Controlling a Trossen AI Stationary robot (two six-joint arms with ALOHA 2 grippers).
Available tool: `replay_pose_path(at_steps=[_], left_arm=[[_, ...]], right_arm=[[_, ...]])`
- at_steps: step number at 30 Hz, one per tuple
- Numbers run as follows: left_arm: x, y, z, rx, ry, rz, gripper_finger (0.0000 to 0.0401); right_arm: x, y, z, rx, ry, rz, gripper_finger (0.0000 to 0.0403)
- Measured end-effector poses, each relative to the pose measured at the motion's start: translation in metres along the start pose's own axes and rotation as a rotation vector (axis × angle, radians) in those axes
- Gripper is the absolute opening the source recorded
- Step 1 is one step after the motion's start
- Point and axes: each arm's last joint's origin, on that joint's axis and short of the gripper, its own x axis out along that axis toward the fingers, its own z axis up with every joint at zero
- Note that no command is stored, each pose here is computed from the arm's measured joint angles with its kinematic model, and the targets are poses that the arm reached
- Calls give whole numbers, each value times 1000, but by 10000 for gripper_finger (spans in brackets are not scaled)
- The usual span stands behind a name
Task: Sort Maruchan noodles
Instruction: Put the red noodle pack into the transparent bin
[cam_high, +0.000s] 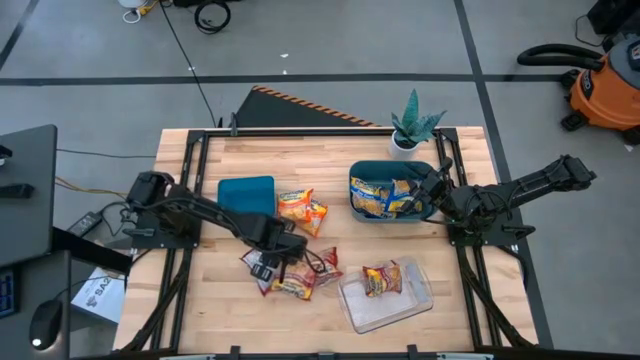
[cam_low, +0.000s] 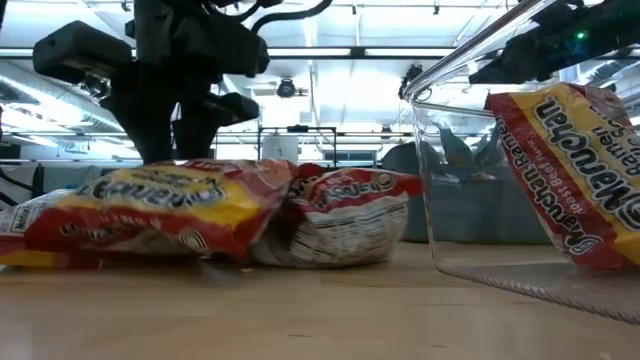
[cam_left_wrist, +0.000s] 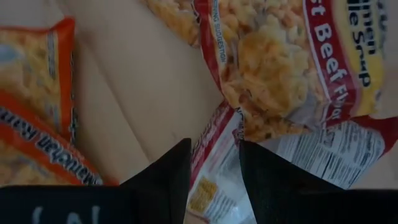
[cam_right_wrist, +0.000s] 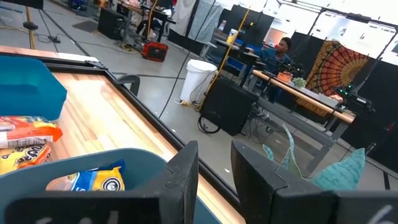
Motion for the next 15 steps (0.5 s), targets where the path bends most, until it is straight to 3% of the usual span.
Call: replay_pose_path(at_steps=[15], left_arm=[[19, -11, 4, 14, 43, -58, 141]], right_arm=[[0, 0, 0, 3, -2, 4, 101]])
